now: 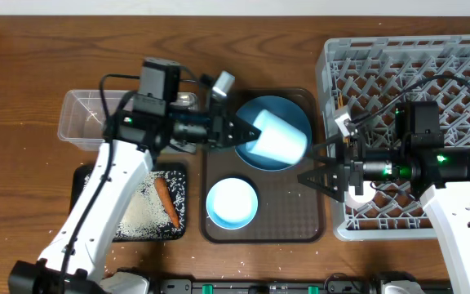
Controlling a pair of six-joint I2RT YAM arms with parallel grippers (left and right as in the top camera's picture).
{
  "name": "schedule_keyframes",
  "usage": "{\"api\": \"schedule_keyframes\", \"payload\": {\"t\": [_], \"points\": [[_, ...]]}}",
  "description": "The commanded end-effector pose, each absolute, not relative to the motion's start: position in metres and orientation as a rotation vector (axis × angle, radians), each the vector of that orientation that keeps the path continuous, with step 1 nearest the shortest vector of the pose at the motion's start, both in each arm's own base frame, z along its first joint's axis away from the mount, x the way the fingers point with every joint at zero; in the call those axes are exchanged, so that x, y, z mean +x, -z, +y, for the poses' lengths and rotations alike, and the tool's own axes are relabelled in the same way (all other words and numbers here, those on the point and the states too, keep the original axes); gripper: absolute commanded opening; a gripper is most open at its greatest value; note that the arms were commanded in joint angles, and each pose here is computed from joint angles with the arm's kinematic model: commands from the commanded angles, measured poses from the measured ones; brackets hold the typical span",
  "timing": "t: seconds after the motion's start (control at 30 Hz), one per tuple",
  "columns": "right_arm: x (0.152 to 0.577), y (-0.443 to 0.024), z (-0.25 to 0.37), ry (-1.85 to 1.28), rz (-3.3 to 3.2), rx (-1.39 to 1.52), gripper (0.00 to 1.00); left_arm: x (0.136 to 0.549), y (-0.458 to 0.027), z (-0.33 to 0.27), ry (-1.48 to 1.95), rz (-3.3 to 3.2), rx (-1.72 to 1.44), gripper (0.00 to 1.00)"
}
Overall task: Sort waste into correct bins and load items into the dishwasher rack
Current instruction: 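Grasp the blue cup with the right gripper and release the left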
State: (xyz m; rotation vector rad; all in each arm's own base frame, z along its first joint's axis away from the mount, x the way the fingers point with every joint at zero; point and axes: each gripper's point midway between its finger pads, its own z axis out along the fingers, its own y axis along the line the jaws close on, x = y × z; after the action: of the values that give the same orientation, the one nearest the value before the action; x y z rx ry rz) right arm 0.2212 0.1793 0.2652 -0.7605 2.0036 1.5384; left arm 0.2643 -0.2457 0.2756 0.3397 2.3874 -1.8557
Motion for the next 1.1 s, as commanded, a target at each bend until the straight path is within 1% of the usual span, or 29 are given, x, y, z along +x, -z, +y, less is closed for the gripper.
{"api": "schedule_keyframes", "payload": {"t": [0.0, 0.17, 0.23, 0.3, 0.37, 0.43, 0.57, 0.67, 0.8, 1.07], "points": [[0.216, -0.281, 0.18, -1.595, 1.891, -0.795, 0.99, 0.252, -0.278, -0.256, 1.898, 2.375, 0.421, 0.06], [0.214, -0.288, 0.181, -1.633, 1.842, -0.805, 0.99, 0.244, -0.278, -0.263, 1.901, 2.37, 0.481, 0.06], [0.214, -0.292, 0.181, -1.643, 1.815, -0.815, 0.96, 0.244, -0.277, -0.264, 1.892, 2.375, 0.483, 0.06], [0.214, -0.293, 0.181, -1.644, 1.803, -0.821, 0.88, 0.245, -0.275, -0.264, 1.881, 2.38, 0.477, 0.06], [0.214, -0.293, 0.181, -1.642, 1.8, -0.824, 0.77, 0.245, -0.275, -0.264, 1.877, 2.381, 0.475, 0.06], [0.214, -0.293, 0.181, -1.642, 1.8, -0.824, 0.69, 0.245, -0.275, -0.264, 1.876, 2.381, 0.475, 0.06], [0.214, -0.293, 0.181, -1.64, 1.798, -0.826, 0.62, 0.246, -0.275, -0.264, 1.87, 2.381, 0.477, 0.06], [0.215, -0.294, 0.181, -1.631, 1.789, -0.834, 0.54, 0.246, -0.274, -0.264, 1.87, 2.381, 0.477, 0.06], [0.217, -0.295, 0.181, -1.617, 1.773, -0.848, 0.48, 0.246, -0.274, -0.264, 1.87, 2.381, 0.477, 0.06], [0.224, -0.298, 0.181, -1.577, 1.74, -0.876, 0.43, 0.24, -0.266, -0.263, 1.833, 2.408, 0.506, 0.07]]}}
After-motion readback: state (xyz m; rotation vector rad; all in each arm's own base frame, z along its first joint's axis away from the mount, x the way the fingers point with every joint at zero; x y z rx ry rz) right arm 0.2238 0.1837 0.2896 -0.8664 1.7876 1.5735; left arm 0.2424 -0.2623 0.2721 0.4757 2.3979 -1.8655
